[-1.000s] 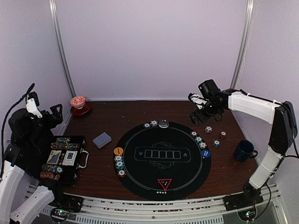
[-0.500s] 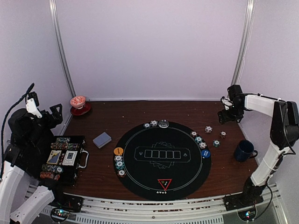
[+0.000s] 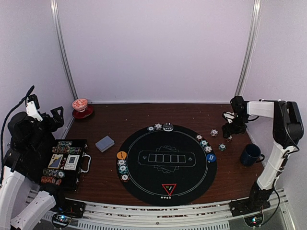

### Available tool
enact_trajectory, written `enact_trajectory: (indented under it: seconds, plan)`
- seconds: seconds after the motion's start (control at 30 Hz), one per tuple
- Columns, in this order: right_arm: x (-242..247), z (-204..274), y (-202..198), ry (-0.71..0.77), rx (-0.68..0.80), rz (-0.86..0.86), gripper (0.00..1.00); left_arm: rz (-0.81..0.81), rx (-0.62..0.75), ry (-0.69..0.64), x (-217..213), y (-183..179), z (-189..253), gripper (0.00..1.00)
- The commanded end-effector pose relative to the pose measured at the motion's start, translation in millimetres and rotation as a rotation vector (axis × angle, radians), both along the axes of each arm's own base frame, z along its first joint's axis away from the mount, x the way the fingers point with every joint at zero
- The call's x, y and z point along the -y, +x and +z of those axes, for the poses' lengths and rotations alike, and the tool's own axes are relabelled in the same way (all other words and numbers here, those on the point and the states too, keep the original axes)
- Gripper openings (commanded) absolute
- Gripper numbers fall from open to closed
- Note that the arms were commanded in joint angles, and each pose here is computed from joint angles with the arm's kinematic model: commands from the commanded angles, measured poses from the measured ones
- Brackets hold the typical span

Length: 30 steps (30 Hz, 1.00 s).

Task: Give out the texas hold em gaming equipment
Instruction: Pick up the pile of poker chips from the pile of poker chips.

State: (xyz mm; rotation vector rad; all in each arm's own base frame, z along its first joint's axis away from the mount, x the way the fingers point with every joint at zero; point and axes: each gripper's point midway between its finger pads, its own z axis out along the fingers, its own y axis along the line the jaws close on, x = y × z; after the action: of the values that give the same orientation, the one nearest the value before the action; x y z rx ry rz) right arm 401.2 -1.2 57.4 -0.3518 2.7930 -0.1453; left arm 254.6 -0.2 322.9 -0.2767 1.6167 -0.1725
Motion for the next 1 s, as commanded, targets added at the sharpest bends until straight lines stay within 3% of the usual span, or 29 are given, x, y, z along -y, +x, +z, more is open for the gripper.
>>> enact_trajectory:
  seconds: [0.0,0.97]
  plan:
    - [0.2,-1.4,-10.3,-0.009,-0.023,0.021,0.77,0.000,0.058,-0.010,-0.6,-0.6,12.1,0.98]
    - [10.4,-28.7,2.3,-0.049,-0.037,-0.042,0.61,0.001,0.063,-0.010,-0.9,-1.9,13.0,0.98]
